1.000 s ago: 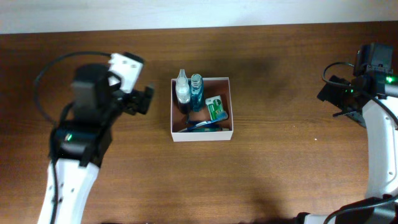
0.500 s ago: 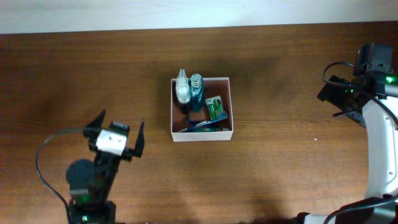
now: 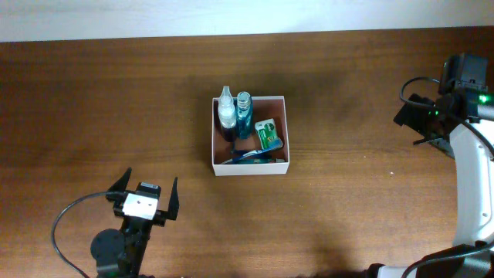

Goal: Pack container

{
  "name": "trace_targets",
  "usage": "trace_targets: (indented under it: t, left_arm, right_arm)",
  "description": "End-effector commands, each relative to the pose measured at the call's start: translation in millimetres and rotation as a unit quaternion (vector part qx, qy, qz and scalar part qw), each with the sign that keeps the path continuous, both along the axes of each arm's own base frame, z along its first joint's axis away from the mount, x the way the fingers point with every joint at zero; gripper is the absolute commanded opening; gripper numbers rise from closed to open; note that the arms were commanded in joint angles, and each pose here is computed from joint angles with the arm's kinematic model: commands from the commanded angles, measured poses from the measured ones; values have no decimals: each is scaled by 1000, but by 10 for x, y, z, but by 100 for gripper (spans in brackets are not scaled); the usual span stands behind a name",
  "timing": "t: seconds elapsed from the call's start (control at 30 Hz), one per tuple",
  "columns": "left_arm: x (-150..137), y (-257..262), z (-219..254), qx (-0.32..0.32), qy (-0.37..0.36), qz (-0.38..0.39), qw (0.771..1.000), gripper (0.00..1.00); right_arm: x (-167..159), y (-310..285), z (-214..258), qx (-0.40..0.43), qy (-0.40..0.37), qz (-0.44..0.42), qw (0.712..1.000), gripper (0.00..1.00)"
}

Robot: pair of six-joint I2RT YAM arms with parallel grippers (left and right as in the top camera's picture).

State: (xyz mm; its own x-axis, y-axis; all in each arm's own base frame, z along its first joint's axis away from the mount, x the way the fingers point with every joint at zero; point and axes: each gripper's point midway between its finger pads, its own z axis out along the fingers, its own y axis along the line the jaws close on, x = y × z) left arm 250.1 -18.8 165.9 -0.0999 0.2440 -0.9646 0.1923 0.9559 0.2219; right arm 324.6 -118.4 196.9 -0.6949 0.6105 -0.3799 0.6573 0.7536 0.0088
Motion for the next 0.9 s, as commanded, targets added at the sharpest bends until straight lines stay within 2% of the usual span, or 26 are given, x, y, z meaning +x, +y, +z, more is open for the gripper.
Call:
trace_targets:
  t: [0.0, 0.2, 0.5, 0.87]
  left_arm:
    - [-16, 88, -77, -6, 10, 26, 1000, 99]
    - [-42, 134, -231, -5, 10, 39, 999, 99]
    - [-67, 152, -40, -1, -33, 45, 998, 99]
    - [-67, 152, -51, -1, -30, 45, 999, 99]
  right_arm:
    - [-3, -34, 12, -5, 0, -7, 1000, 99]
    - [-3, -34, 12, -5, 0, -7, 1000, 99]
    - [-3, -34, 12, -5, 0, -7, 1000, 99]
    - [-3, -34, 12, -5, 0, -7, 1000, 99]
